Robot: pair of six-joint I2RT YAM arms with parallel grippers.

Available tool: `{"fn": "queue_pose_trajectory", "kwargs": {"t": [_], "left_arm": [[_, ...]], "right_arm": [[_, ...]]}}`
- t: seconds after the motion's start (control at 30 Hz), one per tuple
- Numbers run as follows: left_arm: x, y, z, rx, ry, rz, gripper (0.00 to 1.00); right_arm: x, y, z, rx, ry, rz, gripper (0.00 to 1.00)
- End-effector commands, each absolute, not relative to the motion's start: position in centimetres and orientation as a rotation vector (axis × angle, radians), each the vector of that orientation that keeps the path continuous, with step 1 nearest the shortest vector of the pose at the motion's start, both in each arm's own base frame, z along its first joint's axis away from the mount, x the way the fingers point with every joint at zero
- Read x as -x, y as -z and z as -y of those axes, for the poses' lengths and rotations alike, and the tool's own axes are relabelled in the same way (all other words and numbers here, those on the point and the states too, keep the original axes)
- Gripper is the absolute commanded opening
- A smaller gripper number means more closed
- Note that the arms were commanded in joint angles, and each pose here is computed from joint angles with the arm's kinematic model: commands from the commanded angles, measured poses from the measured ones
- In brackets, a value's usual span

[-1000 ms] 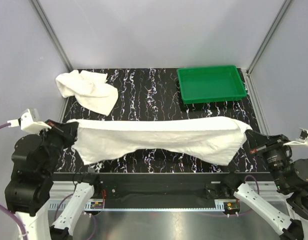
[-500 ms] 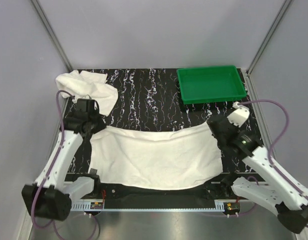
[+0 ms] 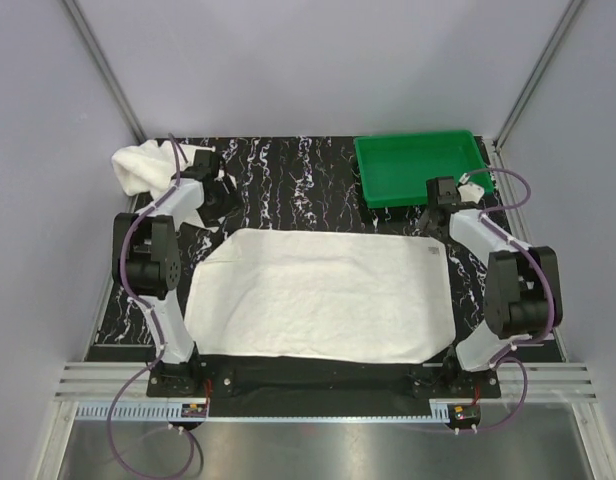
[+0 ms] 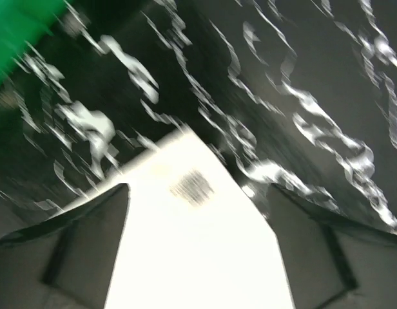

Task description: Roll the towels

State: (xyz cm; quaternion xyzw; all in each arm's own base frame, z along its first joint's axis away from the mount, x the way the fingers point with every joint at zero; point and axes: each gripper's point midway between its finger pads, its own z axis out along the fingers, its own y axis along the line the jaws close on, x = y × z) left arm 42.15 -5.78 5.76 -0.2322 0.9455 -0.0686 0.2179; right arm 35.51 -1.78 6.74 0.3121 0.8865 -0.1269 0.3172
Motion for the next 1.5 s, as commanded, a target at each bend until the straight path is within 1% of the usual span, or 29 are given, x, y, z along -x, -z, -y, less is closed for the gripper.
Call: {"fn": "queue_pose_trajectory", "kwargs": {"t": [0.0, 0.07, 0.1, 0.13, 0.2, 0.23, 0.27, 0.33, 0.37, 0.4, 0.43, 0.47, 0.57, 0.67, 0.73, 1.0, 1.03, 1.1, 1.27, 1.37, 1.47], "left_arm": [[-46.8, -10.8, 4.6, 0.612, 0.249, -2.476, 0.74], [-46.9, -14.5, 4.0, 0.590, 0.249, -2.400, 0.74], [-46.4, -15.5, 2.9, 0.606, 0.176, -2.373, 0.75], [-45.5, -17.6, 2.6, 0.588, 0.171, -2.331, 0.74], [-43.5, -18.6, 2.4, 0.578, 0.141, -2.309, 0.72], [-41.0, -18.6, 2.3, 0.574, 0.131, -2.301, 0.70], [-39.6, -17.9, 2.4, 0.571, 0.120, -2.306, 0.68], [-37.2, -18.6, 3.2, 0.574, 0.168, -2.249, 0.64], [-34.8, -15.0, 3.9, 0.576, 0.197, -2.327, 0.63], [-34.1, -15.3, 4.3, 0.581, 0.239, -2.290, 0.62], [-33.2, -13.8, 4.9, 0.604, 0.269, -2.307, 0.58], [-31.7, -11.5, 5.3, 0.607, 0.273, -2.352, 0.58], [-30.9, -9.0, 5.9, 0.636, 0.298, -2.367, 0.58], [-31.2, -7.2, 6.4, 0.642, 0.273, -2.408, 0.58], [-31.5, -6.2, 6.4, 0.646, 0.243, -2.430, 0.60], [-34.0, -3.7, 6.0, 0.678, 0.160, -2.473, 0.62], [-35.0, -4.3, 5.9, 0.677, 0.149, -2.454, 0.63], [-35.7, -3.8, 4.8, 0.700, 0.086, -2.460, 0.63], [-38.8, -5.0, 1.9, 0.807, 0.097, -2.409, 0.64], [-39.4, -6.0, -0.4, 0.888, 0.048, -2.363, 0.64], [-39.7, -8.0, -3.4, 1.012, 0.037, -2.253, 0.66]], "right_arm": [[-41.3, -10.5, 1.8, -0.750, 0.257, -2.234, 0.99], [-41.5, -12.0, 2.6, -0.731, 0.296, -2.211, 1.00], [-41.7, -13.1, 2.8, -0.726, 0.300, -2.188, 1.00], [-41.6, -13.9, 2.9, -0.720, 0.303, -2.171, 1.00], [-40.7, -15.6, 2.8, -0.710, 0.268, -2.143, 1.00], [-40.4, -15.9, 2.2, -0.697, 0.217, -2.151, 1.00], [-39.8, -17.3, 1.6, -0.686, 0.155, -2.123, 1.00], [-38.5, -16.3, -0.2, -0.655, 0.026, -2.159, 1.00], [-37.2, -16.1, -0.9, -0.660, -0.031, -2.159, 1.00], [-36.6, -15.9, -1.5, -0.654, -0.077, -2.167, 1.00], [-36.2, -15.8, -2.7, -0.635, -0.163, -2.174, 0.99], [-35.0, -15.0, -3.3, -0.644, -0.212, -2.184, 0.97], [-33.3, -13.7, -5.2, -0.625, -0.362, -2.193, 0.93], [-32.2, -12.6, -6.1, -0.604, -0.424, -2.207, 0.91], [-31.4, -11.8, -6.2, -0.591, -0.423, -2.238, 0.91], [-30.7, -10.7, -6.1, -0.560, -0.405, -2.271, 0.91], [-30.7, -10.7, -6.1, -0.554, -0.403, -2.274, 0.91], [-30.9, -10.6, -6.1, -0.539, -0.395, -2.281, 0.91], [-31.6, -10.7, -6.2, -0.523, -0.394, -2.290, 0.91], [-31.8, -10.8, -6.4, -0.511, -0.402, -2.290, 0.91], [-32.1, -10.5, -6.4, -0.504, -0.402, -2.290, 0.92]]}}
